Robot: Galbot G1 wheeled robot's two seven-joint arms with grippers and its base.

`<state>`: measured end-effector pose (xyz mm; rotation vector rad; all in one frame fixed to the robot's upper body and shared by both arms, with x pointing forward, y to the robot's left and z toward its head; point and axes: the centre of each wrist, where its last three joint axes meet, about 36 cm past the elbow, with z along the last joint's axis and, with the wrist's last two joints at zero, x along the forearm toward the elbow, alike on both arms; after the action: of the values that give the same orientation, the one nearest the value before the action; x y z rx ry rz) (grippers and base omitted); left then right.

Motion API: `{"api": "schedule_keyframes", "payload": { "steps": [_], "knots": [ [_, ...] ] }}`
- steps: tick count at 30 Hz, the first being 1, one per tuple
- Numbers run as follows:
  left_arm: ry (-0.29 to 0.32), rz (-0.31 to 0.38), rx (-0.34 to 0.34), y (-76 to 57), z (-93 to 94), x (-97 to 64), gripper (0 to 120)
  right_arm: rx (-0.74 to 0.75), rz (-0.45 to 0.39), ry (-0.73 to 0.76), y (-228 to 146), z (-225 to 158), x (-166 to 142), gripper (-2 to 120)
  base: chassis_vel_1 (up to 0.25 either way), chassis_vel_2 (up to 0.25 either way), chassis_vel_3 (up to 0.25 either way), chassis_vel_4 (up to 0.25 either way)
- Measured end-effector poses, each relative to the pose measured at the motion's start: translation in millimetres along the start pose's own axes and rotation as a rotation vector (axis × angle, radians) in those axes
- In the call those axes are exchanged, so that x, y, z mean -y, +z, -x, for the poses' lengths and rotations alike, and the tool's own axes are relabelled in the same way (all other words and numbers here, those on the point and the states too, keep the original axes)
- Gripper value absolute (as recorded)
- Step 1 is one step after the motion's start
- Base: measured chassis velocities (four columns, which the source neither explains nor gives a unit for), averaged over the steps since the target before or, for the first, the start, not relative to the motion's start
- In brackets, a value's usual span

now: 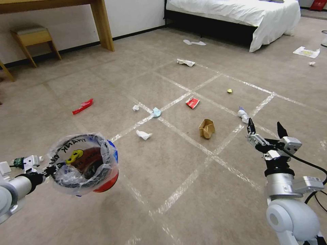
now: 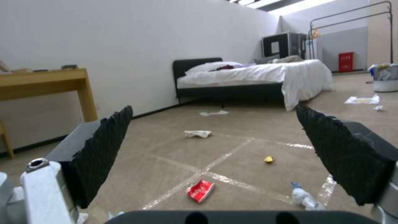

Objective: Pick up the trash bin and place the garbage on the floor into it.

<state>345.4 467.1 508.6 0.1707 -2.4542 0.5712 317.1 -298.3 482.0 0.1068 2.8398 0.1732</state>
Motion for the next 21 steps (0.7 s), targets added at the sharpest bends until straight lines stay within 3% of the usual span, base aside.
{"api": "schedule_keyframes", "payload": {
  "steps": [21],
  "knots": [
    [-0.004,-0.004,0.002,1.8,-1.9,-0.8,0,0.005,0.003,0.0,-1.2,-1.5,-1.4,100,-0.187,0.195,0.199,-0.196]
  ]
}}
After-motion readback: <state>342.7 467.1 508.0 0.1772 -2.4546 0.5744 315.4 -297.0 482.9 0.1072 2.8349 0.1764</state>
